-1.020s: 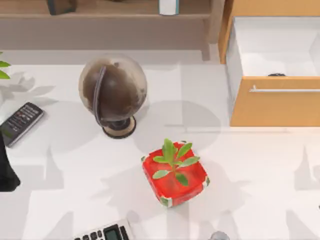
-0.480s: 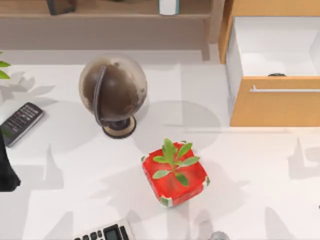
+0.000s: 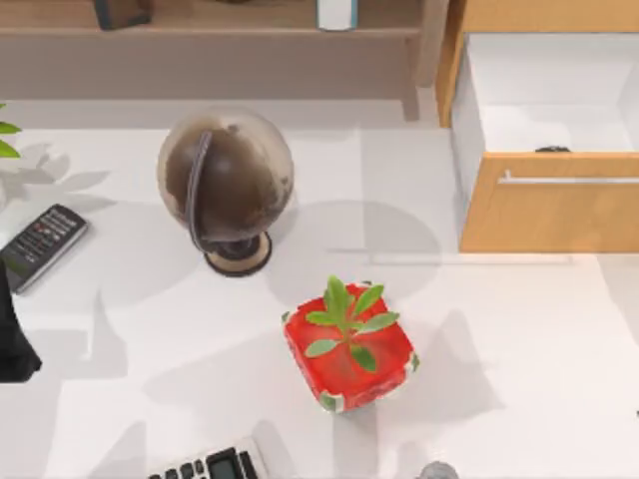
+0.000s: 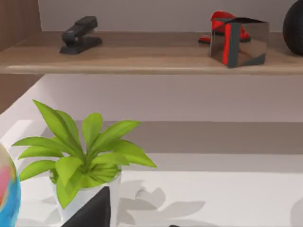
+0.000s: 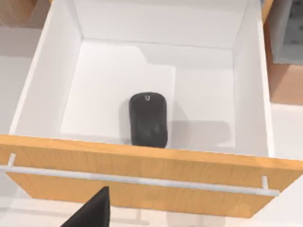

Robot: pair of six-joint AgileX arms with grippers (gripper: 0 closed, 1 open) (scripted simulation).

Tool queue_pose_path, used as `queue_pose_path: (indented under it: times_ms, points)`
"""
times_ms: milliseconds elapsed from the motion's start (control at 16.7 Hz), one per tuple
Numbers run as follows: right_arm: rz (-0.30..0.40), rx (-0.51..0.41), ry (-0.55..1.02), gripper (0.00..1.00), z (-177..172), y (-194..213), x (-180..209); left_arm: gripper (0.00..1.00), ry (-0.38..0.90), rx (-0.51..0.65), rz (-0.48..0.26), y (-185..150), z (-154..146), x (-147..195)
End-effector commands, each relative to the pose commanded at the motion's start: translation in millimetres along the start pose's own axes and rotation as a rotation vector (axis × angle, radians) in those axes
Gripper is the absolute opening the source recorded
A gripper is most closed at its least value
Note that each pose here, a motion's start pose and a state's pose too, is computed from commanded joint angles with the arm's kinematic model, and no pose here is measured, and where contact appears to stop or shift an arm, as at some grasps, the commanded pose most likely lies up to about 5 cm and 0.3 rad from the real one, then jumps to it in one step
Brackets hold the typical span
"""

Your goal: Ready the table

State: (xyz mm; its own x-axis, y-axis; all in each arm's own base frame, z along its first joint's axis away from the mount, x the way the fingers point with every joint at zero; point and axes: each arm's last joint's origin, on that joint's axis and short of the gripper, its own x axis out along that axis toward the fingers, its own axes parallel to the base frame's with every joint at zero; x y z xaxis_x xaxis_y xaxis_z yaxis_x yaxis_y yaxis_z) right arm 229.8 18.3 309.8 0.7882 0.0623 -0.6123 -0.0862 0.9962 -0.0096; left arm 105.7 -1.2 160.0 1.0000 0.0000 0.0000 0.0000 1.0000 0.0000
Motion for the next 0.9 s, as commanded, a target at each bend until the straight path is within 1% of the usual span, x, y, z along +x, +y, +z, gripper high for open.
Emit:
queue_pose_path:
  times_ms: [180, 360, 480, 660, 780, 900]
  points:
    - [0.006, -0.015, 0.201, 1.00, 47, 3, 54, 1.00, 0.000, 0.000, 0.000, 0, 0, 0]
    - [0.013, -0.031, 0.398, 1.00, 71, 8, 124, 1.00, 0.000, 0.000, 0.000, 0, 0, 0]
    - [0.022, -0.045, 0.516, 1.00, 75, 14, 170, 1.00, 0.000, 0.000, 0.000, 0, 0, 0]
    - [0.037, -0.064, 0.662, 1.00, 68, 24, 229, 1.00, 0.000, 0.000, 0.000, 0, 0, 0]
    - [0.044, -0.071, 0.736, 1.00, 59, 29, 258, 1.00, 0.000, 0.000, 0.000, 0, 0, 0]
    - [0.047, -0.071, 0.787, 1.00, 51, 30, 278, 1.00, 0.000, 0.000, 0.000, 0, 0, 0]
